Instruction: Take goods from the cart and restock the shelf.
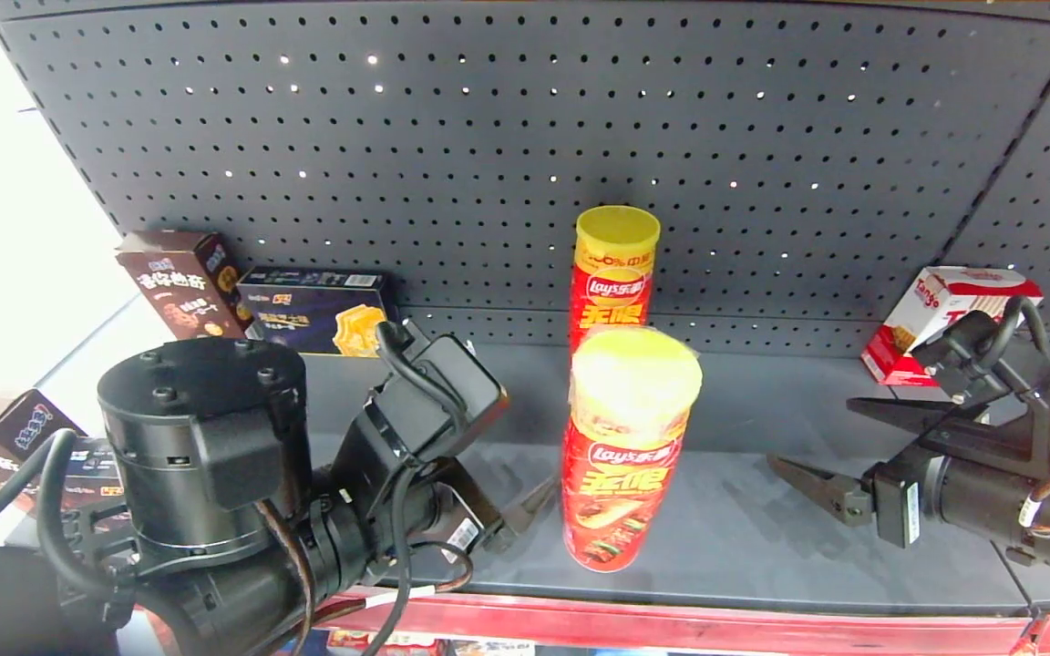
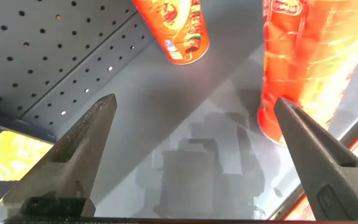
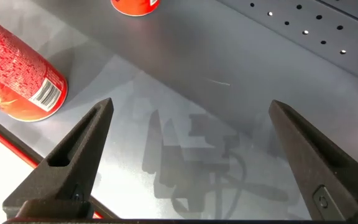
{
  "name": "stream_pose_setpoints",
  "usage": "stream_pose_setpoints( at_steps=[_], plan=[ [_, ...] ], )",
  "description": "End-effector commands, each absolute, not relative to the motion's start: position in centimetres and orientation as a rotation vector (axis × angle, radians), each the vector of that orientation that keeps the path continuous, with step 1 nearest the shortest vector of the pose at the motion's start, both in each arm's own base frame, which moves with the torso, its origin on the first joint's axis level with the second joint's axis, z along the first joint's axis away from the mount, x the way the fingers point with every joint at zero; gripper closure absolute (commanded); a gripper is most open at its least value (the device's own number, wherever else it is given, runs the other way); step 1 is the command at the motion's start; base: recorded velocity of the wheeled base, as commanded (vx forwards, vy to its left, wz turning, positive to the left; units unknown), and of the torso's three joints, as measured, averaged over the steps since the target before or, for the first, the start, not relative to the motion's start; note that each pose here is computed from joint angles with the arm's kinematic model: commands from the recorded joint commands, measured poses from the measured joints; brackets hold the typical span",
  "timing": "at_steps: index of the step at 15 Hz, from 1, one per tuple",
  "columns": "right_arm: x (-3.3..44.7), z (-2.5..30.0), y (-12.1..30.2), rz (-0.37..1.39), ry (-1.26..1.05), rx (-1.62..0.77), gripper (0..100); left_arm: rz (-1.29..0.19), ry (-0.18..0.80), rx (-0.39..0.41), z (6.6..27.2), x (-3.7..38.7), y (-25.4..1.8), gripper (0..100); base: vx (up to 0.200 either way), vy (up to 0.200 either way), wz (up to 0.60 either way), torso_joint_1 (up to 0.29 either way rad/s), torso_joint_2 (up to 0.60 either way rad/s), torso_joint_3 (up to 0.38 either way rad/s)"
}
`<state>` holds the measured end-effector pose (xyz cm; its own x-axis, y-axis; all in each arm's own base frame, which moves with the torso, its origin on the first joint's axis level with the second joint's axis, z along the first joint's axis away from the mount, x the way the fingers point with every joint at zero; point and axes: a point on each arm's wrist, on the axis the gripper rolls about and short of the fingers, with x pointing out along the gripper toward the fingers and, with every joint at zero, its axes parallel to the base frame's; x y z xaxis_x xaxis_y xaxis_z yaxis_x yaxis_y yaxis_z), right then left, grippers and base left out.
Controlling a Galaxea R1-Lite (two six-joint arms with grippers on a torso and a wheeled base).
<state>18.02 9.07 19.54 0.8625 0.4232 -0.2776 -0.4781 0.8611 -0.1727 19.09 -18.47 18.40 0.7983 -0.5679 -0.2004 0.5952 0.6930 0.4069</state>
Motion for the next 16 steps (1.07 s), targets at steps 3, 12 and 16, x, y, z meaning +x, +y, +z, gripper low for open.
stream_pose_setpoints(
  at_steps=[3, 12, 16],
  plan=[
    [18.11, 19.48, 8.99, 0.473, 0.238, -0.241, 0, -0.654, 0.068, 0.48, 18.15, 19.29, -18.78, 0, 0.0, 0.0, 0.0, 0.0, 0.0, 0.0],
    [18.03, 19.34, 8.95, 0.474, 0.242, -0.242, 0, -0.664, 0.083, 0.488, 17.52, 19.39, -19.17, 0, 0.0, 0.0, 0.0, 0.0, 0.0, 0.0],
    [17.99, 19.33, 8.93, 0.474, 0.242, -0.242, 0, -0.664, 0.088, 0.488, 17.4, 19.35, -19.07, 0, 0.0, 0.0, 0.0, 0.0, 0.0, 0.0]
  ],
)
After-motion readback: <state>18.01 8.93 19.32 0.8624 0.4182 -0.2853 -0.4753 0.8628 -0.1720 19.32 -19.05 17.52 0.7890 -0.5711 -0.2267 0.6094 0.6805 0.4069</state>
